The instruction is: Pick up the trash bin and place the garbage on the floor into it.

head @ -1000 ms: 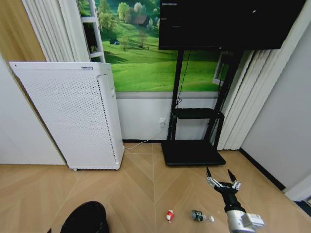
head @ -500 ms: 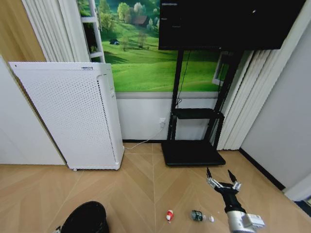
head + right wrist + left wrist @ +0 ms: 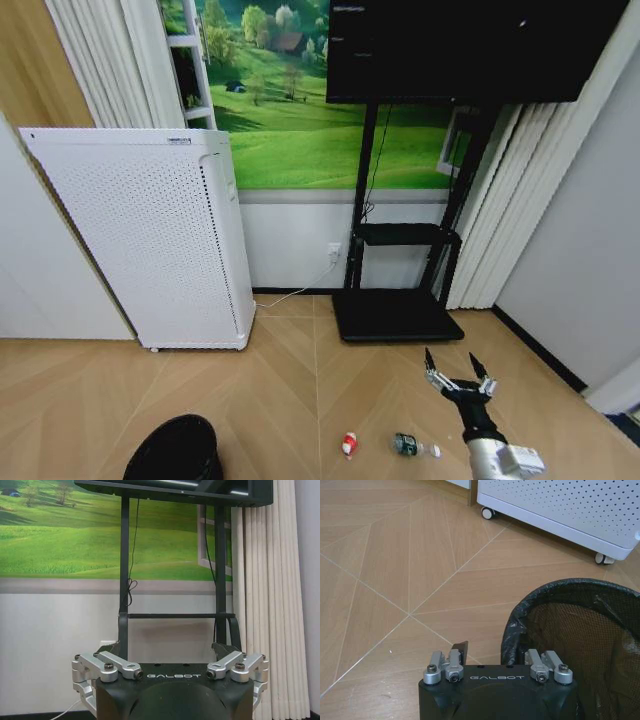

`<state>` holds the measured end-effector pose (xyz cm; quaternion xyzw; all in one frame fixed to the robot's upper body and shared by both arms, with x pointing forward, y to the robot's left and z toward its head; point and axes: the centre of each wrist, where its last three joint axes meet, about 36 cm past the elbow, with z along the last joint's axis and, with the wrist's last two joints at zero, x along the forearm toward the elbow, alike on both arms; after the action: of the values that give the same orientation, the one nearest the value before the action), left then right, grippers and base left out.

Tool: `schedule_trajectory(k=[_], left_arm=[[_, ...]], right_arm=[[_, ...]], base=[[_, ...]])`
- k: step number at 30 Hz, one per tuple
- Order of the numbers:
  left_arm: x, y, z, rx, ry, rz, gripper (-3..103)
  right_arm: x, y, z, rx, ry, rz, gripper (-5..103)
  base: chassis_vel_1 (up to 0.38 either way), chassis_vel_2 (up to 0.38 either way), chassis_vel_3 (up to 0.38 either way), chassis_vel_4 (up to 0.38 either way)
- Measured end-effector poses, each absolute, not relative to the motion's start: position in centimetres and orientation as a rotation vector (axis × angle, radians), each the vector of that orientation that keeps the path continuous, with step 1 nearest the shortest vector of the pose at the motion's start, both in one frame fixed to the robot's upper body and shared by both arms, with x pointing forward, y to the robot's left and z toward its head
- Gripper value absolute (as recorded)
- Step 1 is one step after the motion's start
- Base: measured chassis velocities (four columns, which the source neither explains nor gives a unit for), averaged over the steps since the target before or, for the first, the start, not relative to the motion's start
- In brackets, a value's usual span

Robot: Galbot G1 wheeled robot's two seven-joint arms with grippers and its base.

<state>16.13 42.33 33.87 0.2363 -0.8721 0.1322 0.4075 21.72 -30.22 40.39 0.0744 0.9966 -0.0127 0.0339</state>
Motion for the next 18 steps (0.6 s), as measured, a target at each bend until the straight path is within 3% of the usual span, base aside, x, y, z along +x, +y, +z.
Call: schedule_trajectory(k=[11, 18], left_arm=[[16.1, 42.0, 32.8, 0.608, -2.215, 0.326, 10], [16.3, 41.8, 33.3, 0.604, -2.336, 0.285, 7]], right_arm=[[21.7, -30.2, 40.4, 0.263, 3.061, -0.037, 100], [21.7, -30.4, 40.4, 0.278, 3.052, -0.028, 100]], base=[[0.000, 0.000, 0.000, 0.000], [0.000, 0.000, 0.000, 0.000]])
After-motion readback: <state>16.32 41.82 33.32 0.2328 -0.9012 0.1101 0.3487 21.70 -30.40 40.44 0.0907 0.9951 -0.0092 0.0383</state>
